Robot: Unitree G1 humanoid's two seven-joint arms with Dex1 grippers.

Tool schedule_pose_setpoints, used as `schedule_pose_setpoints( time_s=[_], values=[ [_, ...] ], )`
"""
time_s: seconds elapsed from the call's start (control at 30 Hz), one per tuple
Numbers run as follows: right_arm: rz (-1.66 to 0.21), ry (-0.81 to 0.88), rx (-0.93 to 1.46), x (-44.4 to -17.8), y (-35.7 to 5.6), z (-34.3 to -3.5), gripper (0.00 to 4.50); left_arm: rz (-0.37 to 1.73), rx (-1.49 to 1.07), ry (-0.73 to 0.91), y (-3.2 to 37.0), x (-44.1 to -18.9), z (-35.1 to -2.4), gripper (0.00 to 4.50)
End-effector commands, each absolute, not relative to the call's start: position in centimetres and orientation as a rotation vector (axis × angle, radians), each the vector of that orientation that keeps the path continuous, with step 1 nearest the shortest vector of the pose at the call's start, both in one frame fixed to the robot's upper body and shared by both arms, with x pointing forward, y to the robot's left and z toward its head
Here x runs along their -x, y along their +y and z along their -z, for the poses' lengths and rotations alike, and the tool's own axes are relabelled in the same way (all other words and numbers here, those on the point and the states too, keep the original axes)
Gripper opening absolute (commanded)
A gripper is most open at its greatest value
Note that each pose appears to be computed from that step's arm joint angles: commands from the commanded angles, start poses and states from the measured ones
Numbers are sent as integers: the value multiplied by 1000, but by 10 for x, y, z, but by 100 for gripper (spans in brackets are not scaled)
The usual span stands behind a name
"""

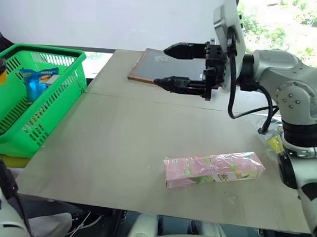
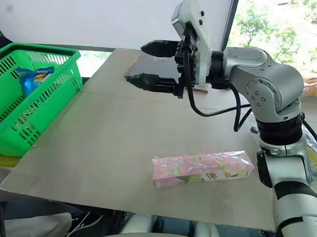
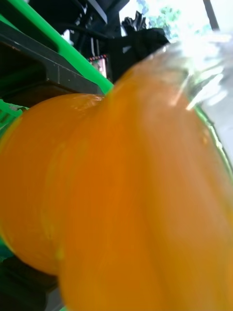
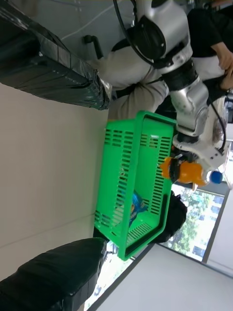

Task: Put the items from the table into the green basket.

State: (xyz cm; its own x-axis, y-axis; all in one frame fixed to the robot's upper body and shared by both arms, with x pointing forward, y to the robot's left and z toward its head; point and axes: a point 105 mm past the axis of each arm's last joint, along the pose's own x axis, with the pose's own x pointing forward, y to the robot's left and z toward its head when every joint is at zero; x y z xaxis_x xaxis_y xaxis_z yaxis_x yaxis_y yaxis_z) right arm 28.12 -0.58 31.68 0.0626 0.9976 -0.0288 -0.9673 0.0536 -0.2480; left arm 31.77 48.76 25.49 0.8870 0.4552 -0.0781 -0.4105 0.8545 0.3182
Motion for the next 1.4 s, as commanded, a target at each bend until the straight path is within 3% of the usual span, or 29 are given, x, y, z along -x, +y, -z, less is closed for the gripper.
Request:
schedule_pose_setpoints(
  time_s=[0.03, 0.13, 0.57, 0.7, 0.83, 0.93, 1.17, 1.4],
  values=[
    [-1498, -244, 237, -275, -9, -330, 450, -438, -437, 112, 491, -313, -268, 302],
    [-1478, -251, 236, -276, -10, -331, 450, -415, -448, 138, 492, -313, -253, 447],
    [-1392, -244, 244, -283, -19, -328, 450, -258, -458, 12, 459, -338, -258, 447],
    [-1344, -213, 275, -287, -34, -317, 450, 220, -343, -76, 356, -362, -260, 447],
    [-1253, -142, 329, -289, -67, -292, 450, 582, -256, -12, 253, -344, -232, 447],
    [-1254, -31, 351, -272, -95, -269, 450, 765, -281, 90, 188, -323, -207, 447],
    [-1218, 169, 328, -227, -145, -240, 450, 1186, -256, 449, 106, -271, -168, 447],
    [-1163, 235, 310, -196, -160, -228, 450, 1327, -271, 713, 71, -265, -143, 447]
  ],
)
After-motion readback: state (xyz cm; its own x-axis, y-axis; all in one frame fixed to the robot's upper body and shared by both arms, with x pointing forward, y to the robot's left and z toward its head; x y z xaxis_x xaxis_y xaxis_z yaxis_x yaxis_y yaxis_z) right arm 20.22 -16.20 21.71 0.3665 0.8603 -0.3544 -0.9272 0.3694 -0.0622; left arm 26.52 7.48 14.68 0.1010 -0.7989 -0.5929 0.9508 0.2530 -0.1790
